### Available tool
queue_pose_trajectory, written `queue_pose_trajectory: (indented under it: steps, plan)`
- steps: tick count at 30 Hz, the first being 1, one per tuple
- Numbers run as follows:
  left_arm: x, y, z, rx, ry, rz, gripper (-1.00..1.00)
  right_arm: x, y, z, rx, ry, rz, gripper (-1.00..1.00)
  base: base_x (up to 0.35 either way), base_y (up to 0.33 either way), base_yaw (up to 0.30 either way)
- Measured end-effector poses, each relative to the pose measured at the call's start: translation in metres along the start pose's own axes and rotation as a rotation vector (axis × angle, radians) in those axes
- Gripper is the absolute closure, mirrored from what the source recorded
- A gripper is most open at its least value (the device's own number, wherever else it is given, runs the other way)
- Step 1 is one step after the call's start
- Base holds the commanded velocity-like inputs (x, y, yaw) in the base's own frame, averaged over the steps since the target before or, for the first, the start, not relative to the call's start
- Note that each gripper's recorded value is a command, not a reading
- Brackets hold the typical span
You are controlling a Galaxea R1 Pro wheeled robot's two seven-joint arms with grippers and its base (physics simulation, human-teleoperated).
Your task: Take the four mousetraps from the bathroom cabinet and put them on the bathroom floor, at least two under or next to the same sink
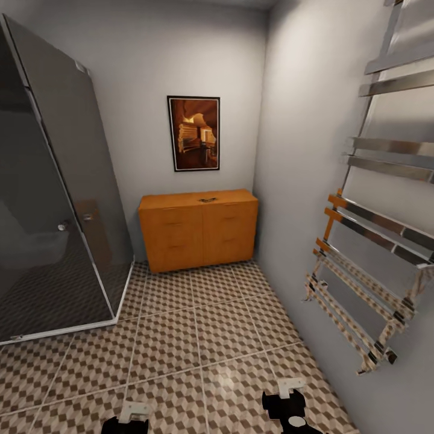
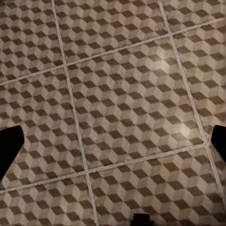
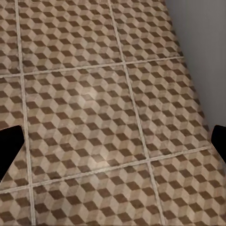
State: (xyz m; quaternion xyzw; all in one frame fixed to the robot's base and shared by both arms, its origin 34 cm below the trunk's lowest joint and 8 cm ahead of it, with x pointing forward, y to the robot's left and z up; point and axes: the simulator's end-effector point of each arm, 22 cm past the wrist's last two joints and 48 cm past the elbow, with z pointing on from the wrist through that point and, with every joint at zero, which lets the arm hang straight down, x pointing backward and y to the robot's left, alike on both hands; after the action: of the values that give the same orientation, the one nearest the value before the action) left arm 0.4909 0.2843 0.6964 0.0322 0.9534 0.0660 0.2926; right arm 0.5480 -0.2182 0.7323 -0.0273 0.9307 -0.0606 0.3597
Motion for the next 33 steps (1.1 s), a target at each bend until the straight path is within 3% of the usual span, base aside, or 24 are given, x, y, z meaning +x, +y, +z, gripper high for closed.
queue_pose_trajectory:
  steps: [33]
  plan:
    - [0.0, 0.0001, 0.0, 0.0, 0.0, 0.0, -1.0, 0.0003, 0.0011, -0.0002, -0.001, 0.001, 0.0, -1.0, 0.252, -0.003, 0.002]
